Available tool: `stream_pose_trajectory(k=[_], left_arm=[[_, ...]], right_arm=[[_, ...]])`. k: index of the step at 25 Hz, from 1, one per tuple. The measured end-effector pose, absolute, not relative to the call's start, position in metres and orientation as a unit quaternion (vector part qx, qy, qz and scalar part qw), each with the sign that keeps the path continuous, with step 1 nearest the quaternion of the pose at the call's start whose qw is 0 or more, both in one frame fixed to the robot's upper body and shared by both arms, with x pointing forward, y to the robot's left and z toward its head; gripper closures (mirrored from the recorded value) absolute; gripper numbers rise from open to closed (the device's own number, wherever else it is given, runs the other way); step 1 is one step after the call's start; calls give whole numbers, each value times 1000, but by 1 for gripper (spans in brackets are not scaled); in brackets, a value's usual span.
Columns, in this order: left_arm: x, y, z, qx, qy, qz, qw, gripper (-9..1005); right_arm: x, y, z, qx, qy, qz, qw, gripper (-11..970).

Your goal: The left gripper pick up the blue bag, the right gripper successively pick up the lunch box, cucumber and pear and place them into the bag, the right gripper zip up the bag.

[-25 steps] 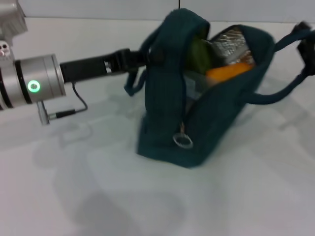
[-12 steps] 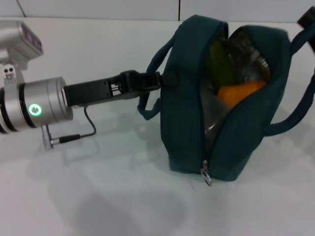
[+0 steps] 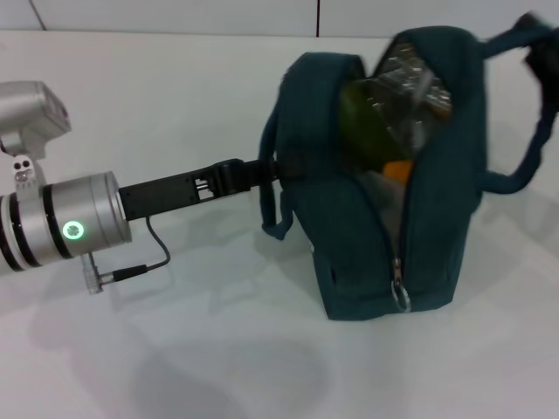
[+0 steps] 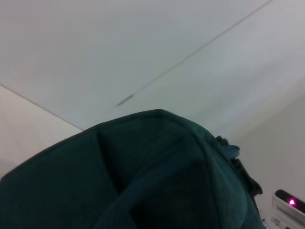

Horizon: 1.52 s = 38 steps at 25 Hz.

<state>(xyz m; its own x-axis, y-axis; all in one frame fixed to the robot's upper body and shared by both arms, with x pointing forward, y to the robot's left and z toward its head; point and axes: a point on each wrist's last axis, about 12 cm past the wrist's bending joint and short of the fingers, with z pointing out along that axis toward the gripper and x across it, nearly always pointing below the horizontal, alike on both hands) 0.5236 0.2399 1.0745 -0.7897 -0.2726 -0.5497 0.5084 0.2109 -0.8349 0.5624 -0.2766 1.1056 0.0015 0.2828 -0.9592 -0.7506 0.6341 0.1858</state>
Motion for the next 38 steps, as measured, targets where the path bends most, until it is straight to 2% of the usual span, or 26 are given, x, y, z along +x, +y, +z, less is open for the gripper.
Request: stream_pose_trajectory(k=[3,8,10,15,16,24,35,38], left_arm=[[523,243,1071,78,718,-612,324,931],[520,248,1068,70,721,-605,330,932],[521,249,1067,68,722,-602,335,932],[522,250,1066,63,724,-597,341,931],[522,250,1066,63,724,-597,341,931],[525,248,1069,67,722,-597,343,930],[532,246,1077,66,705,-608,358,931],[532,246,1077,64,704,-608,362,932]], right_arm=[[568,-266,1105,-217,613,402,645,901],[560,-253,1140,-273,519,467,662,900],[561,-255,1143,-266,521,469,661,899],[573,-263,1125,-221,583,444,644,899],[576,-267,1112,-202,617,427,629,898],[564,-273,1096,-204,655,436,583,893],[532,-311,1098,-203,635,454,591,710],[524,-319,1099,-192,621,448,614,569]])
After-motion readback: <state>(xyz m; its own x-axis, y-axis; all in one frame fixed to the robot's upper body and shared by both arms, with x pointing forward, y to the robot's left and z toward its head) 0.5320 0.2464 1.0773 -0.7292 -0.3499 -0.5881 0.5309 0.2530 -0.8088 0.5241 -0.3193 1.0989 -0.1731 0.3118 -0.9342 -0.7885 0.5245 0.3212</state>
